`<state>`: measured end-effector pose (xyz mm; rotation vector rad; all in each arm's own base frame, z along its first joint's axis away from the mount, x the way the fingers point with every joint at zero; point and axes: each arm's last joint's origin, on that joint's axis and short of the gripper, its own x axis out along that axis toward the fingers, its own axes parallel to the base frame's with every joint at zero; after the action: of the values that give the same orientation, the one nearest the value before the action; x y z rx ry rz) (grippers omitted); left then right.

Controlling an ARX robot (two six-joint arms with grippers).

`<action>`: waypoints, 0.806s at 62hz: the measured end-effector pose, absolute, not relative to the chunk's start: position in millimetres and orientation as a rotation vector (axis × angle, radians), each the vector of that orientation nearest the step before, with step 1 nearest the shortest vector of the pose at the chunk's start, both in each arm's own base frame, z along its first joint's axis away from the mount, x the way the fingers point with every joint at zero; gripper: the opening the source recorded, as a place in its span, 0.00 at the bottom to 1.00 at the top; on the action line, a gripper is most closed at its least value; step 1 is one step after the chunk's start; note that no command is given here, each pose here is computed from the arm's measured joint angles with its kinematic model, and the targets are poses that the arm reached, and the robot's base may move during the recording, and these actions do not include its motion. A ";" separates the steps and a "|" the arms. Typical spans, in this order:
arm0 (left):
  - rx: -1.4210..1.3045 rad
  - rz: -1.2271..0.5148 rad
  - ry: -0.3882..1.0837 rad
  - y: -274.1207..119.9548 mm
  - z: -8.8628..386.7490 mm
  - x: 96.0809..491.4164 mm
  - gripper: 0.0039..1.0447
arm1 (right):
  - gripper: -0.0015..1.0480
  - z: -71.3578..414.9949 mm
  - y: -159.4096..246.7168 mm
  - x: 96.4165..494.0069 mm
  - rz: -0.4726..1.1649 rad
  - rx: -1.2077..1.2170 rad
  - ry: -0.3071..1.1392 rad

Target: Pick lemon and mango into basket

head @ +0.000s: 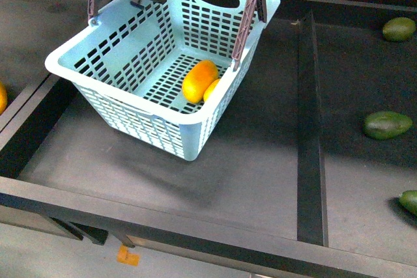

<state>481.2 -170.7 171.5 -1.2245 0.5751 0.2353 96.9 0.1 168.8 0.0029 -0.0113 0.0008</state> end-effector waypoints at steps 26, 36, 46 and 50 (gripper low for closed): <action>-0.639 0.071 0.264 -99.0 199.6 393.5 0.76 | 0.92 168.8 0.0 96.9 0.000 0.003 -0.011; -0.122 -0.001 -0.023 -54.8 200.1 321.5 0.39 | 0.92 168.8 0.0 96.9 0.000 0.003 -0.011; -0.033 -0.008 0.011 -36.6 183.7 276.2 0.08 | 0.92 168.8 0.0 96.9 0.000 0.003 -0.011; -0.021 -0.009 0.017 -30.8 179.5 259.4 0.03 | 0.92 168.8 0.0 96.9 0.000 0.003 -0.011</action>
<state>259.4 -30.8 179.5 -0.0209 0.0173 -0.0090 96.9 0.0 168.8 0.0029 -0.0113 0.0000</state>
